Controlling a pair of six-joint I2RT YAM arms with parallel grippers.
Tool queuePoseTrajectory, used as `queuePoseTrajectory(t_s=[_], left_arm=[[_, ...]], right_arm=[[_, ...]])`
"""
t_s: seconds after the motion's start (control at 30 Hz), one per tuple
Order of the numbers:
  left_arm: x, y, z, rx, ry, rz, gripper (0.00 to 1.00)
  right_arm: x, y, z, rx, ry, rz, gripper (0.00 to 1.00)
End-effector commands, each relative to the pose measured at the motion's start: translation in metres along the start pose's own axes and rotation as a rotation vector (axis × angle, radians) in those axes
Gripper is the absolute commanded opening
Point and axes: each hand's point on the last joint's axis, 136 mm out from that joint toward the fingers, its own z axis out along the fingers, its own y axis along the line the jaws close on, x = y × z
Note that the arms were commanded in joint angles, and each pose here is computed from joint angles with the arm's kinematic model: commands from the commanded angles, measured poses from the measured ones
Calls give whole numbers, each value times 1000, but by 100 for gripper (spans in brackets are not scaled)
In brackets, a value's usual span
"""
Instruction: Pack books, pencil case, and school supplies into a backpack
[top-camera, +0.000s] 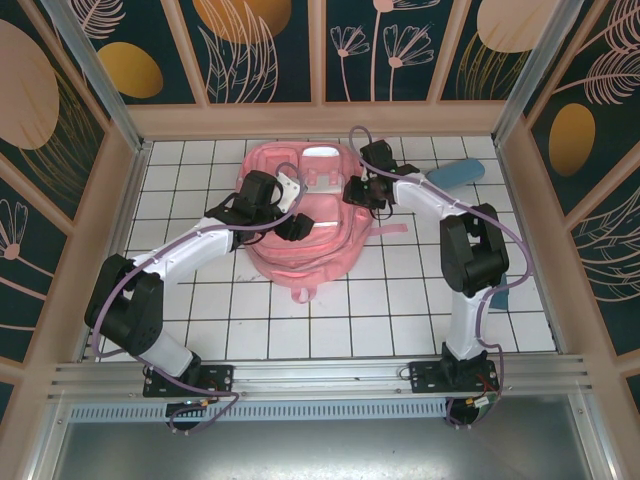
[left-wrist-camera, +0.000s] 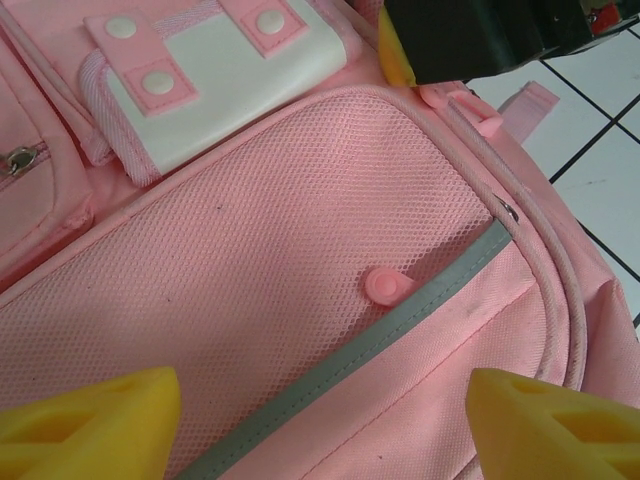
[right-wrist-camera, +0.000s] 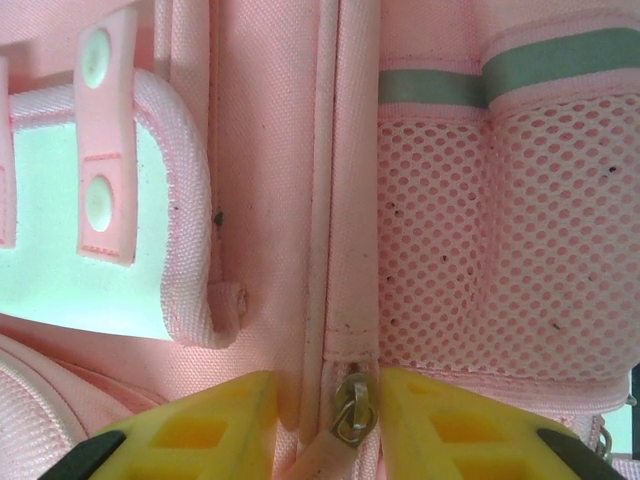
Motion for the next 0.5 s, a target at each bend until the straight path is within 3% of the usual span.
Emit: queuePoseTrajectory(t_s=[0.0, 0.3, 0.47], left_arm=[[3, 4, 5, -8, -1, 2, 75], [5, 4, 6, -7, 4, -1, 75], [5, 3, 6, -4, 3, -2, 75]], right_arm=[[3, 0, -18, 27, 5, -26, 33], [14, 9, -23, -31, 30, -45, 22], [20, 4, -15, -20, 55, -40, 30]])
